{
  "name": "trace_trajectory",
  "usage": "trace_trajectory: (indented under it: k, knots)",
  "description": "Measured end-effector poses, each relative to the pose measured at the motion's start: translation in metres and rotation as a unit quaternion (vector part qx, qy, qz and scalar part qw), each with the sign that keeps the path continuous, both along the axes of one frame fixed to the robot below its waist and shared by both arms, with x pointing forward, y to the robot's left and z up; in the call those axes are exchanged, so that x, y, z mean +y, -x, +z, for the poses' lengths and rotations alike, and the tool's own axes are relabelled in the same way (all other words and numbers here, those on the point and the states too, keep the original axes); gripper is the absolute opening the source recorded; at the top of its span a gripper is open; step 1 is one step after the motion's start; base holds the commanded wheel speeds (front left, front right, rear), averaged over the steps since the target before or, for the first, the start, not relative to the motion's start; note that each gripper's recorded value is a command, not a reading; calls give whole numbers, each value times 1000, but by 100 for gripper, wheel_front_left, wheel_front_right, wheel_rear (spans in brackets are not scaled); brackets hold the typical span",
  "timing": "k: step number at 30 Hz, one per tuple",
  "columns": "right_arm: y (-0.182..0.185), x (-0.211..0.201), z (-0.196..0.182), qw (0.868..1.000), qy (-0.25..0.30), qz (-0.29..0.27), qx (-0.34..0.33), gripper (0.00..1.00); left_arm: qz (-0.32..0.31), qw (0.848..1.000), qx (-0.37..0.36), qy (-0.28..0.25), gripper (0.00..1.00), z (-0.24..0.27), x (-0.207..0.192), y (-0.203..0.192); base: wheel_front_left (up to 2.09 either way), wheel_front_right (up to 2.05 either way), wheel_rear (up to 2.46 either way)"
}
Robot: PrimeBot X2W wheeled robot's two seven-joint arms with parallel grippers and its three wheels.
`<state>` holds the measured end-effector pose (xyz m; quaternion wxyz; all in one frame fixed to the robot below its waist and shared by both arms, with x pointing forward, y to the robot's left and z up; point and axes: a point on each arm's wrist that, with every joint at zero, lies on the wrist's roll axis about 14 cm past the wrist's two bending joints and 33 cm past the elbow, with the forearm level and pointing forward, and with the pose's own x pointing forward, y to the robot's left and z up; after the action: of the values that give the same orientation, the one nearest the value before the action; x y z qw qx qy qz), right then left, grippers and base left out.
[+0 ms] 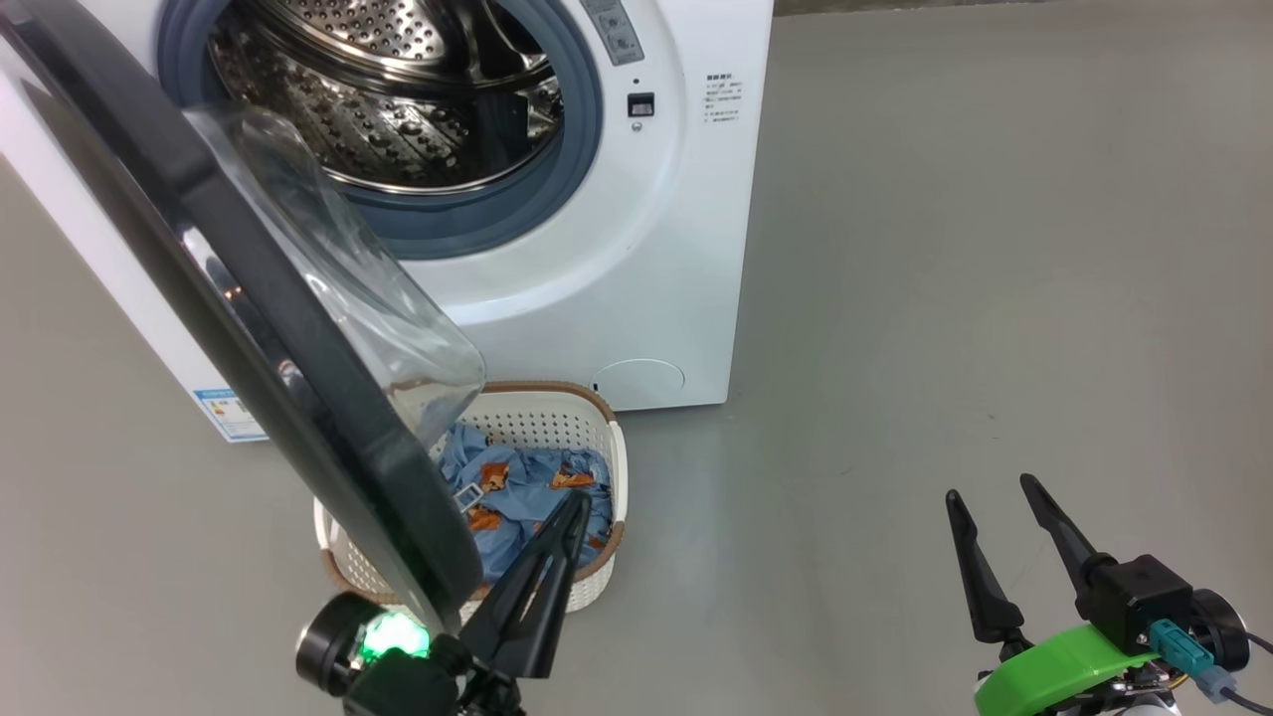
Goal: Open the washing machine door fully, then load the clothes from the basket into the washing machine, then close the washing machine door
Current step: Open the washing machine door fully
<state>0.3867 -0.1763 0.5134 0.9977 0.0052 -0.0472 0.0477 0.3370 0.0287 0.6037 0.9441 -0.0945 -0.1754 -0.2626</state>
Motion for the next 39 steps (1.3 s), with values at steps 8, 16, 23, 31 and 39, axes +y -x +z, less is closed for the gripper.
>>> trace_trajectory:
  k: [8, 16, 23, 31, 39]
  knots:
    - [1, -3, -4, 1000, -4, -4, 7, 100, 12, 998, 60, -11, 0, -38, 7, -14, 0, 0, 0]
    - [2, -6, -9, 1000, -8, -9, 13, 100, 34, 995, 88, -11, 0, -53, 19, -33, 0, 0, 0]
    - [-1, -6, -15, 1000, -18, -11, 22, 100, 64, 992, 113, -3, 0, -65, 34, -46, 0, 0, 0]
    - [-7, 1, -20, 999, -21, -3, 29, 100, 81, 988, 131, 3, 0, -76, 42, -48, 0, 0, 0]
    - [-15, 19, -23, 999, -27, 22, 32, 100, 131, 981, 141, 14, 0, -81, 73, -38, 0, 0, 0]
